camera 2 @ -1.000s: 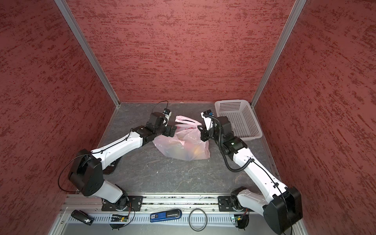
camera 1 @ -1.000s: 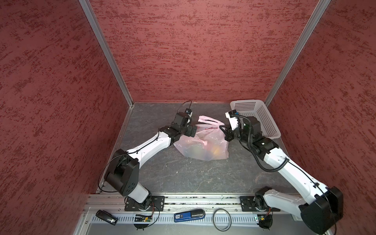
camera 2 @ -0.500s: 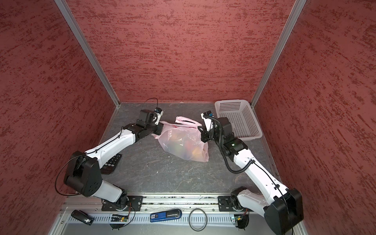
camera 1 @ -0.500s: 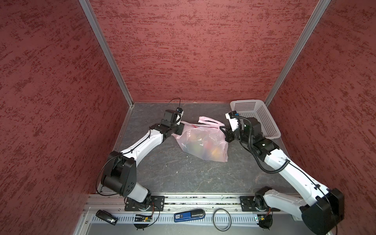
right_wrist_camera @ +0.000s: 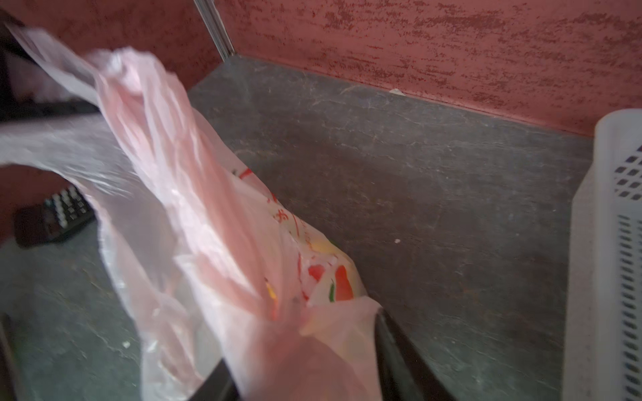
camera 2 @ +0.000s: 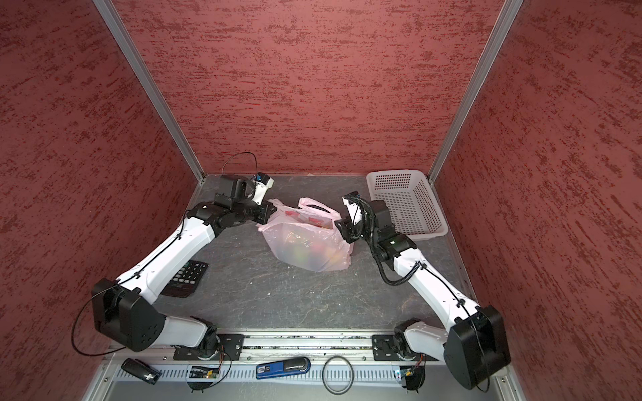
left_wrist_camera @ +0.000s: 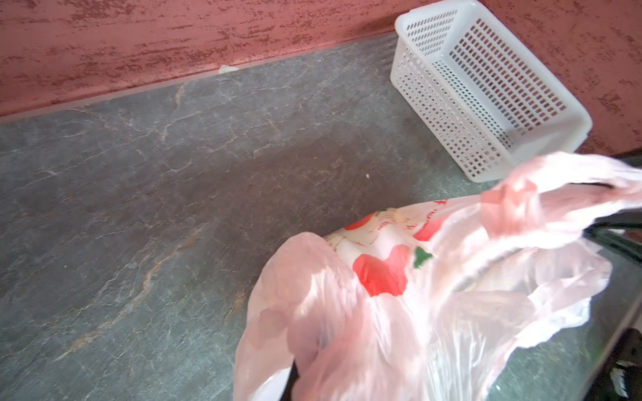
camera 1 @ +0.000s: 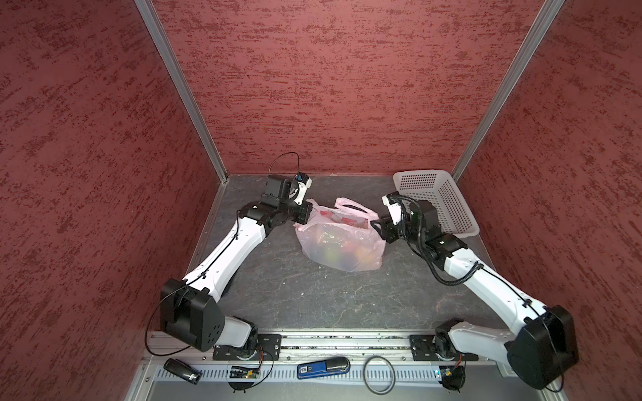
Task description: Untie the knot of the plastic bag and take out the fruit
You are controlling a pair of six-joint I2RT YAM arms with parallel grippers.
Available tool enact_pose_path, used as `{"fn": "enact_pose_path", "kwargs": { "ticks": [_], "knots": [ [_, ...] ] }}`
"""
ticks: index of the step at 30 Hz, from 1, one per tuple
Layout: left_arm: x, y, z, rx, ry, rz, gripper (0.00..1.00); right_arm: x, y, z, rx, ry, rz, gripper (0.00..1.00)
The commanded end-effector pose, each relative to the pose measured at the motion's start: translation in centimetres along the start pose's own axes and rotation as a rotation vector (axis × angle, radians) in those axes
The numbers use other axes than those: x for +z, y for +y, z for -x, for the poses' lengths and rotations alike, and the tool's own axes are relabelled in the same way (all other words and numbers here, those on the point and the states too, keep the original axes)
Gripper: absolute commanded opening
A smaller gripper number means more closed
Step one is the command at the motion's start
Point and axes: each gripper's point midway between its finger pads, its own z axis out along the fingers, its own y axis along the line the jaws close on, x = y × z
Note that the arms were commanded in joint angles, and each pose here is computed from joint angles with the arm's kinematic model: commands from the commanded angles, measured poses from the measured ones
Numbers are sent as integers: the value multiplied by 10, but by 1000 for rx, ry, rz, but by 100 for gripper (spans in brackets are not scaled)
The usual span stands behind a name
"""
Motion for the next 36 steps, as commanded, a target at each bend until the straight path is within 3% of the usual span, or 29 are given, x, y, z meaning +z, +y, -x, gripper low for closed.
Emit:
{"fn": "enact_pose_path", "kwargs": {
  "ticks": [1,7,11,17,26,33,36],
  "knots": [
    [-11,-18,-4,-19,35,-69,0,-31,19,46,-42,-100,55,74],
    [-22,-30,16,6,-8,-96,0,-50,41,98,-100,-137,139,87],
    [-28,-39,25,20,-27,-114,0,-41,56,116,-117,-125,219,93],
    [-33,-52,33,39,-46,-146,0,-15,60,129,-186,-95,224,98],
    [-33,-57,37,59,-39,-154,0,29,88,86,-301,103,318,98],
    [-33,-59,37,62,-41,-154,0,48,79,60,-309,159,238,98],
    [-32,-59,35,64,-31,-157,0,63,66,47,-283,194,179,85]
  ]
}}
